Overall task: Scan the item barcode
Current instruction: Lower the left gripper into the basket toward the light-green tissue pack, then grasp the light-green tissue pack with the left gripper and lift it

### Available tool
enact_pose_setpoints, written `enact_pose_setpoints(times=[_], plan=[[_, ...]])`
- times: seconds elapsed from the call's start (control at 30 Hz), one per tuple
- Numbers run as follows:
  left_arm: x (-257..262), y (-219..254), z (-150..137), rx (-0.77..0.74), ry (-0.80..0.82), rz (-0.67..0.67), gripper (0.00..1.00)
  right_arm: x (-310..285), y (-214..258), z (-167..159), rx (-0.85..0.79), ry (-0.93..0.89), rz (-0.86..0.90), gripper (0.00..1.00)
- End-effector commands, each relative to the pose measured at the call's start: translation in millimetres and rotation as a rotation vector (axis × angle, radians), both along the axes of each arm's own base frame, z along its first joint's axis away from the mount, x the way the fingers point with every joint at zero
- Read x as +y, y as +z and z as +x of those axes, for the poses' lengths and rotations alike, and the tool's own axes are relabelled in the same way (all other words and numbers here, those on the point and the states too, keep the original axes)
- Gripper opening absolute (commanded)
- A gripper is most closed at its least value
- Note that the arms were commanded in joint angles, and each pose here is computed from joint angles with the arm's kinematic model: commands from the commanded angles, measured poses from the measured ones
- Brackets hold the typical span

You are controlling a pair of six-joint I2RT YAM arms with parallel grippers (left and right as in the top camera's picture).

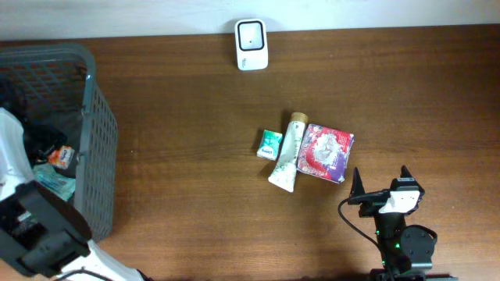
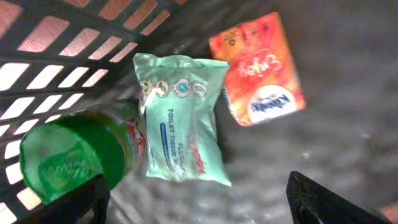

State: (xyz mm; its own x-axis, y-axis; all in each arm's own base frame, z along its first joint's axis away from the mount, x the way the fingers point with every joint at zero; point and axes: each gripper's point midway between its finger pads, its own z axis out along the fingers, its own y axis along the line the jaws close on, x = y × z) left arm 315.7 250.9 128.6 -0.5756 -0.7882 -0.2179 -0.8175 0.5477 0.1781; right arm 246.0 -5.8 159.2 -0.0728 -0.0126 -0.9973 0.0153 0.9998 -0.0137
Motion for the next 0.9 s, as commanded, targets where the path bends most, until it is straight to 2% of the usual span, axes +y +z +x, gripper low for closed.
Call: enact_pose_setpoints(times=[0.0, 0.23, 0.33, 0.37, 0.4, 0.6, 0.67, 0.87], plan=[[11.7, -19.8, -7.9, 0.105, 0.01, 0.04, 0.86, -1.9, -3.1, 0.0, 0.004, -0.008, -0.003, 0.98], [18.0, -51.5, -24.2, 0.246, 0.023, 0.053, 0.84, -1.9, -3.1, 0.0, 0.004, -0.008, -0.003, 0.99], [18.5, -65.7, -25.7, 0.276, 0.022, 0.039, 0.84, -1.9, -3.1, 0.0, 0.004, -0.008, -0.003, 0.99], [17.8, -70.7, -26.7, 0.288, 0.02, 0.032, 0.78, -1.9, -3.1, 0.0, 0.004, -0.008, -0.003, 0.99], [17.2, -73.0, -27.4, 0.293, 0.02, 0.028, 0.77, -1.9, -3.1, 0.0, 0.004, -0.008, -0.003, 0.99], [14.9, -93.7, -30.7, 0.336, 0.015, 0.0, 0.77, -1.9, -3.1, 0.0, 0.004, -0.008, -0.003, 0.99], [14.5, -96.7, -31.4, 0.344, 0.014, -0.004, 0.69, -1.9, -3.1, 0.0, 0.004, -0.008, -0.003, 0.99], [14.0, -97.1, -31.3, 0.343, 0.014, -0.008, 0.32, -1.9, -3.1, 0.0, 0.004, -0.008, -0.003, 0.99]])
